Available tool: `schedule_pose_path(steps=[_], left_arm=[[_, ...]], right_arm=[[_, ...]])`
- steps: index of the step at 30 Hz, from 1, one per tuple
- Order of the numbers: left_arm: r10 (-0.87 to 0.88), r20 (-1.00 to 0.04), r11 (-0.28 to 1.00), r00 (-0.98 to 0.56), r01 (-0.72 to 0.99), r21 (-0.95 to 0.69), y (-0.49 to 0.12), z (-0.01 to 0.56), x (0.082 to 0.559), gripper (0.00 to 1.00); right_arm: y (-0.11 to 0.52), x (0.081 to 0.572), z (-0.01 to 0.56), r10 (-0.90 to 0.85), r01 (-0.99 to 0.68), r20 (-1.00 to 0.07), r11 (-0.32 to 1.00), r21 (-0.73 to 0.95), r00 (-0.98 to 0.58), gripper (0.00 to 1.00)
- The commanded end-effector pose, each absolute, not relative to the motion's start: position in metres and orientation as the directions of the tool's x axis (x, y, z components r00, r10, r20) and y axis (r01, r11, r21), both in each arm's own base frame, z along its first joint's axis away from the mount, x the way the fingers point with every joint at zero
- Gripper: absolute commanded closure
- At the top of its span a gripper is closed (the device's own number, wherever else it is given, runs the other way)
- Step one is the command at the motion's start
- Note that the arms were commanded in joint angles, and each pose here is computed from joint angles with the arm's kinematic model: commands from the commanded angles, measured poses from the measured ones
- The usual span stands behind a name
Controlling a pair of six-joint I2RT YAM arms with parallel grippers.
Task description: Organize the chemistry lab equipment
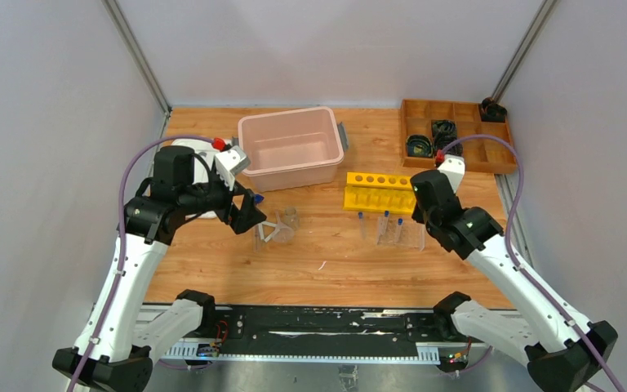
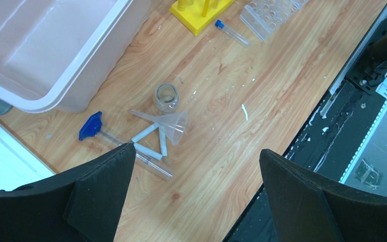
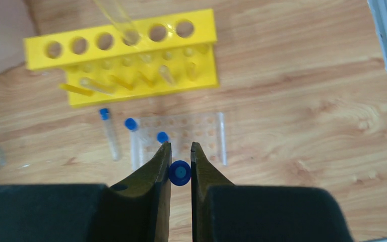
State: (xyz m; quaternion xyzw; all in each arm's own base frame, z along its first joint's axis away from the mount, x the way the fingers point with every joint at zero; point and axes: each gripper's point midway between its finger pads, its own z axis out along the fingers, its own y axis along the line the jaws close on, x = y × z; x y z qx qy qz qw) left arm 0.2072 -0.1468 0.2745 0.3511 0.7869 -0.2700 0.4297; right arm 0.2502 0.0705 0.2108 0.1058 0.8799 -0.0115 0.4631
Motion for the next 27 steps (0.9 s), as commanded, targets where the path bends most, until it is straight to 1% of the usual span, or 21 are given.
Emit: schedule_pose_path(steps=[1,8,17,27], left_arm=[[0.316,-0.875,0.615,-0.368,0.781,-0.106,-0.146,0.285,0.208,0.00],[0.318,-0.874,0.620,-0.367,0.778,-0.101,-0.145,0.284,0.207,0.00],[0.322,-0.875,0.621,-0.362,0.778,-0.094,-0.144,0.284,0.207,0.00],[0.323,-0.878,0.626,-0.354,0.775,-0.082,-0.143,0.287,0.208,0.00]], right_arm=[[0.043,0.247,0.181,0.170,0.307,-0.806,0.951,-0.015,-0.567,1.00],[0.040,0.256,0.151,0.163,0.344,-0.794,0.937,-0.061,-0.586,1.00],[0.036,0.258,0.122,0.173,0.374,-0.786,0.924,-0.079,-0.594,1.00],[0.034,0.262,0.101,0.167,0.380,-0.778,0.920,-0.098,-0.605,1.00]])
